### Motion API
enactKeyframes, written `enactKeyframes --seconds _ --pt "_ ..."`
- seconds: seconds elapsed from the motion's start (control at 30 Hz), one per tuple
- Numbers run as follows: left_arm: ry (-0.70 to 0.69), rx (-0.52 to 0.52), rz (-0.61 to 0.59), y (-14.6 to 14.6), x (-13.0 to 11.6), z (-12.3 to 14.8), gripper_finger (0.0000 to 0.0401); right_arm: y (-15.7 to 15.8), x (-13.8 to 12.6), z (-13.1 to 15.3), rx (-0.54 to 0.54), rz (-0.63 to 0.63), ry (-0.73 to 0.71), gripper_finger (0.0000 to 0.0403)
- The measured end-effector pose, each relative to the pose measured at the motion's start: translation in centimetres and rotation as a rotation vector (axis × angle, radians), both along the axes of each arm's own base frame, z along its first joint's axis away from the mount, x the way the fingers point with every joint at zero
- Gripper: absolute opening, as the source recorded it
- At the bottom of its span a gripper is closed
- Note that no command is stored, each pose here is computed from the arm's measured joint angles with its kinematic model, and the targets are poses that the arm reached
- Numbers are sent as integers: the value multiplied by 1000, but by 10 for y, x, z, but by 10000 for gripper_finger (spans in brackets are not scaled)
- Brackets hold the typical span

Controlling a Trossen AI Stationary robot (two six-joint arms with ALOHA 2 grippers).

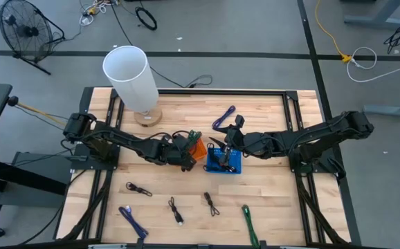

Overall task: Pick & Place USB Port
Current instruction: Adjust the orange bin

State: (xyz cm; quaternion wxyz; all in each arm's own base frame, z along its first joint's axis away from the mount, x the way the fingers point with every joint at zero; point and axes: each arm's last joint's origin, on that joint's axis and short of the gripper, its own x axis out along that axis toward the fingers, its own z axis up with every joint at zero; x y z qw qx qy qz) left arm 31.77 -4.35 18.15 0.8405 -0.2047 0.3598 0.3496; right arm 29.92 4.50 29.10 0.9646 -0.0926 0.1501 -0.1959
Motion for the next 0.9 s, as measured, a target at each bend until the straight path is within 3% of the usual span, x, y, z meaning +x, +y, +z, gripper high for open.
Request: enactKeyframes --seconds 0.3,0.47,0.6,0.77,0.9 --pt "-86 57 -102 -12 8 7 108 0 0 0 0 0 0 166" --pt "-41 51 -189 -16 7 6 104 0 0 0 0 0 0 166" --pt "-28 40 -225 -17 7 6 77 0 0 0 0 0 0 166" --pt "-20 50 -244 -17 8 6 14 0 0 0 0 -1 -1 166" --pt "-20 28 -266 -18 8 6 13 0 0 0 0 -1 -1 166"
